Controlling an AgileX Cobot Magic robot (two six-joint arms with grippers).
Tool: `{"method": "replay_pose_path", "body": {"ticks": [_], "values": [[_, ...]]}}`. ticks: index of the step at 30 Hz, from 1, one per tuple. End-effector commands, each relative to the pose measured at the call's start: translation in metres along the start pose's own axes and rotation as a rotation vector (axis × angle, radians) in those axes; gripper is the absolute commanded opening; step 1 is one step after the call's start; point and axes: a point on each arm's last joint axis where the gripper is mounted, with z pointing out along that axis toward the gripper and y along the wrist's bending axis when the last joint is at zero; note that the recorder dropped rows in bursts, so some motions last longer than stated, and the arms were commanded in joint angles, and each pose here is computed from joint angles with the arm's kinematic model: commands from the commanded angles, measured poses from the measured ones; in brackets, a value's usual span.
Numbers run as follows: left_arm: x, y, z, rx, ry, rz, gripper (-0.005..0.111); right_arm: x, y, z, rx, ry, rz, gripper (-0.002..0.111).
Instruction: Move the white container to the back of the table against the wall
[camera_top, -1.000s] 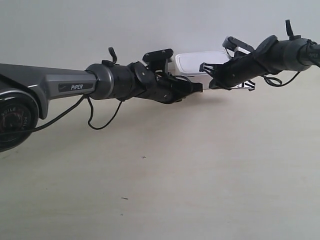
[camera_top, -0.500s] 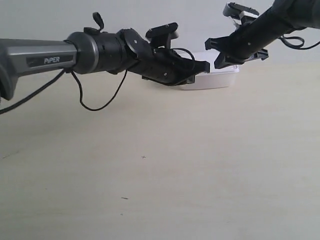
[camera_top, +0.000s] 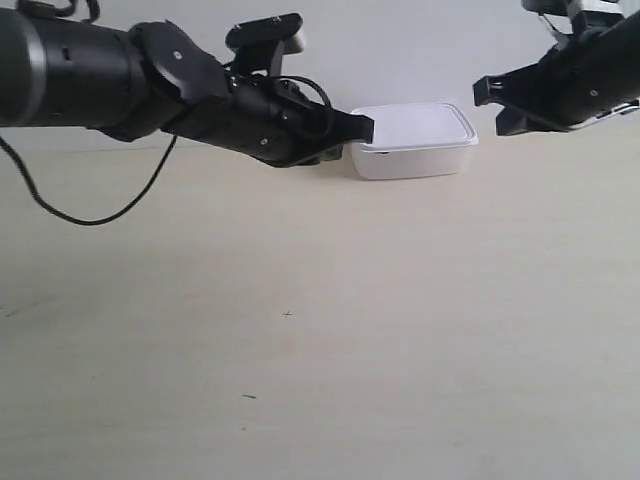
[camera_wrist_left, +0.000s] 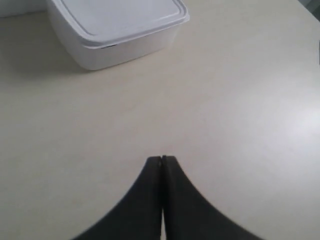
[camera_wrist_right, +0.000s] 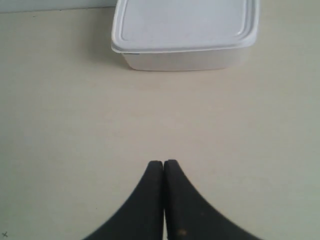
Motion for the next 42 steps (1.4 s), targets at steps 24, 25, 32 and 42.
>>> {"method": "replay_pose_path", "body": {"ticks": [24,25,32,42], "values": [[0.115,-0.002,-0.258,-0.017,-0.438,0.009,0.000,0.159,0.039,-0.167,-0.045,-0.279,0.000,0.000],[0.122,-0.001,-0.266,-0.009,-0.461,0.011,0.000,0.164,0.040,-0.170,-0.050,-0.285,-0.004,0.000],[0.168,0.008,-0.302,0.040,-0.596,0.013,0.000,0.187,0.046,-0.193,-0.067,-0.387,-0.041,0.000],[0.187,0.036,-0.308,-0.131,-0.861,-0.016,0.000,0.174,0.039,-0.200,0.009,-0.555,-0.023,0.000]]}}
